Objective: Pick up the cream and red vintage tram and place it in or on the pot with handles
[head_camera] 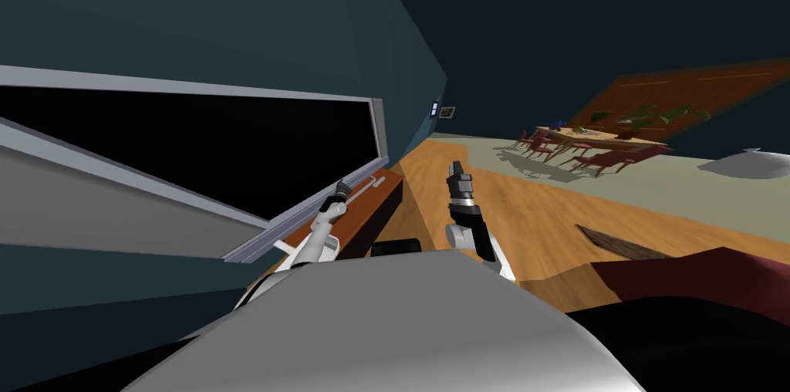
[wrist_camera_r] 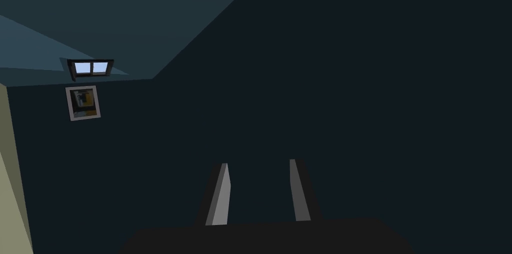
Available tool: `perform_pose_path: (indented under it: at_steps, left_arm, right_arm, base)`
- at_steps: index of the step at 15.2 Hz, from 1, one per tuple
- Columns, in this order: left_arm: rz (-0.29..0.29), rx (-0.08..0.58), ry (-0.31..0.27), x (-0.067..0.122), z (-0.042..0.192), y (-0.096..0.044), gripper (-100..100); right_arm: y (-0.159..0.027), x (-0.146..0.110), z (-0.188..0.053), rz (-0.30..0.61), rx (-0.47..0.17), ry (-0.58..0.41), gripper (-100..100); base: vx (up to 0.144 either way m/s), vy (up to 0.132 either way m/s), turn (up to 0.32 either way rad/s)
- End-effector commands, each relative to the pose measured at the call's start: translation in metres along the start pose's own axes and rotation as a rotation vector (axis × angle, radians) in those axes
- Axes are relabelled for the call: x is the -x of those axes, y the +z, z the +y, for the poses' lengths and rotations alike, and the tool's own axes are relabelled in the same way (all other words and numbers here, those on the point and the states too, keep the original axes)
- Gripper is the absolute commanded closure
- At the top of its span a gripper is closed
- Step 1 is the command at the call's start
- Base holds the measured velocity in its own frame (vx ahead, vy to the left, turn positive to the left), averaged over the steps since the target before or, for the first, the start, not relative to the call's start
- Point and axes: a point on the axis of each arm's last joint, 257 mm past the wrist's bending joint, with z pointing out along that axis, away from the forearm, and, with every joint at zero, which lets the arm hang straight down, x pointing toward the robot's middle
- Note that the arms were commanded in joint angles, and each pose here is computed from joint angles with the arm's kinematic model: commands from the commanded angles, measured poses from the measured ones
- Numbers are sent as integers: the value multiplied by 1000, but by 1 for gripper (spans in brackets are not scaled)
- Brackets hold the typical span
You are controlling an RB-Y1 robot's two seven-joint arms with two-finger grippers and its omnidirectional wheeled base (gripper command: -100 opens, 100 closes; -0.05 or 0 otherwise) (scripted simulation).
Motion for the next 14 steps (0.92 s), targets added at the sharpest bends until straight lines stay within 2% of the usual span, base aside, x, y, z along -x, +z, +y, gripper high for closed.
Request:
perform_pose_path:
  at_steps: [1,4,5,7,8,12,13,14]
  left_arm:
    - [-27,49,-16,12,16,3,-100]
    - [-49,75,-16,23,29,1,-100]
    - [-63,103,-27,29,34,4,-100]
    - [-86,128,-28,40,47,1,-100]
    - [-115,170,-38,54,59,1,-100]
    - [-163,228,-47,76,79,-4,-100]
    - [-188,258,-53,87,86,-6,-100]
    - [-188,258,-53,87,86,-6,-100]
  right_arm:
    - [0,0,0,0,0,0,0]
    - [0,0,0,0,0,0,0]
    - [0,0,0,0,0,0,0]
    - [0,0,0,0,0,0,0]
    - [0,0,0,0,0,0,0]
    - [0,0,0,0,0,0,0]
    - [0,0,0,0,0,0,0]
    - [0,0,0,0,0,0,0]
  base:
    - [-24,26,-110]
    - [-19,25,-59]
    - [-16,18,-98]
    - [-21,27,-103]
    - [-22,29,-105]
    - [-34,44,-113]
    - [-27,32,-105]
    - [-30,36,-114]
